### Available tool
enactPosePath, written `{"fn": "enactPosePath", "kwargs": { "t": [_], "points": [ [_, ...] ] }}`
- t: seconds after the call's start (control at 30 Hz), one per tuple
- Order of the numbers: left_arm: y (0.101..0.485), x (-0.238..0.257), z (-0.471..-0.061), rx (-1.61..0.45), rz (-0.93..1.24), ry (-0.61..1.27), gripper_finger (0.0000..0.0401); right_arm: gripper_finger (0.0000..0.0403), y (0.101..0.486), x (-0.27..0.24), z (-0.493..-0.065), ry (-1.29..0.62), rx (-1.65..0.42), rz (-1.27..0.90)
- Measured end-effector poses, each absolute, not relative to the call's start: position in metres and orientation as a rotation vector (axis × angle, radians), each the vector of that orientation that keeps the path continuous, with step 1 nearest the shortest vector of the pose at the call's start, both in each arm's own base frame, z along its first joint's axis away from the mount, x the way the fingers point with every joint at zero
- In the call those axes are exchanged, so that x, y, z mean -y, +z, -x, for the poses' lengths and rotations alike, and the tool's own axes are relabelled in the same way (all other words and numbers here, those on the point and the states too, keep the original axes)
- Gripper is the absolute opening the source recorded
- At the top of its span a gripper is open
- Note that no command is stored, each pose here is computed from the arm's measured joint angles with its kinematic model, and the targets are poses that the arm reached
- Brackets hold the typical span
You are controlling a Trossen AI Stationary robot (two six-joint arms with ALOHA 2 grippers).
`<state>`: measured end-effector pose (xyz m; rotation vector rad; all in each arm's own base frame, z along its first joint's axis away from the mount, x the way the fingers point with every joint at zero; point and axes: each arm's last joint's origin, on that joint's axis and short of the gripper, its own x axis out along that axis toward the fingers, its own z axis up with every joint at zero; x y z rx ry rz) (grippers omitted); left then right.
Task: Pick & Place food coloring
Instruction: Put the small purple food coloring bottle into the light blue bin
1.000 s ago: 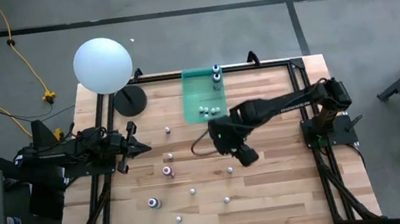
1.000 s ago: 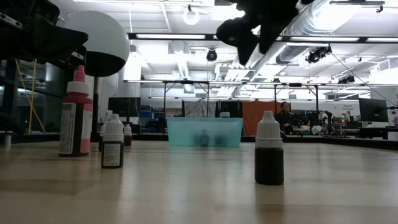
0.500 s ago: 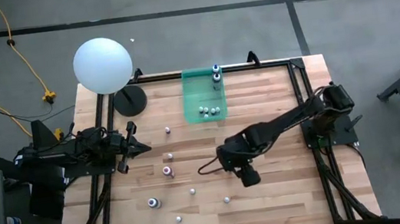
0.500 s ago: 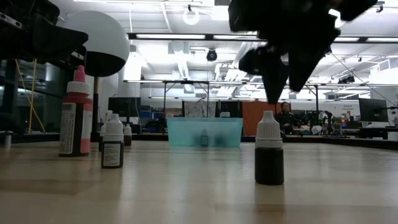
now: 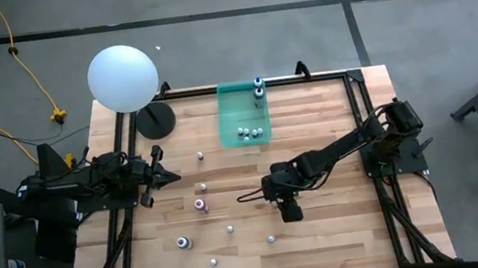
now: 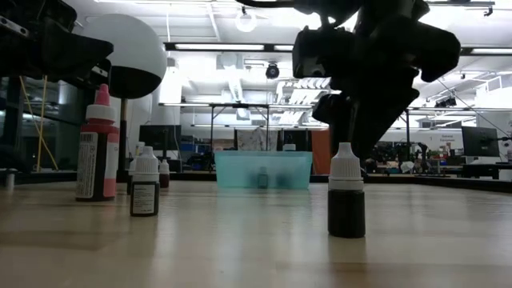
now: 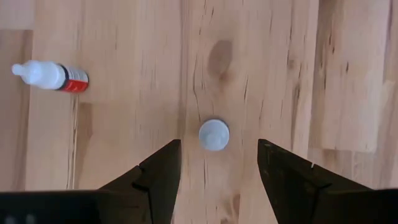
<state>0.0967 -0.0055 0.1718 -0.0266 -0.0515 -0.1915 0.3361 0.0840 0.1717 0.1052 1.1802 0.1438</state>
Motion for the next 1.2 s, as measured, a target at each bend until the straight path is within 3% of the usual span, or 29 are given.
{"fn": "enactPosePath", "kwargs": {
  "t": [1.2],
  "points": [
    [0.172, 0.006, -0.097, 0.052, 0.027, -0.192, 0.0001, 0.0192, 0.159, -0.091, -0.342, 0.121, -1.161, -0.080]
  ]
}}
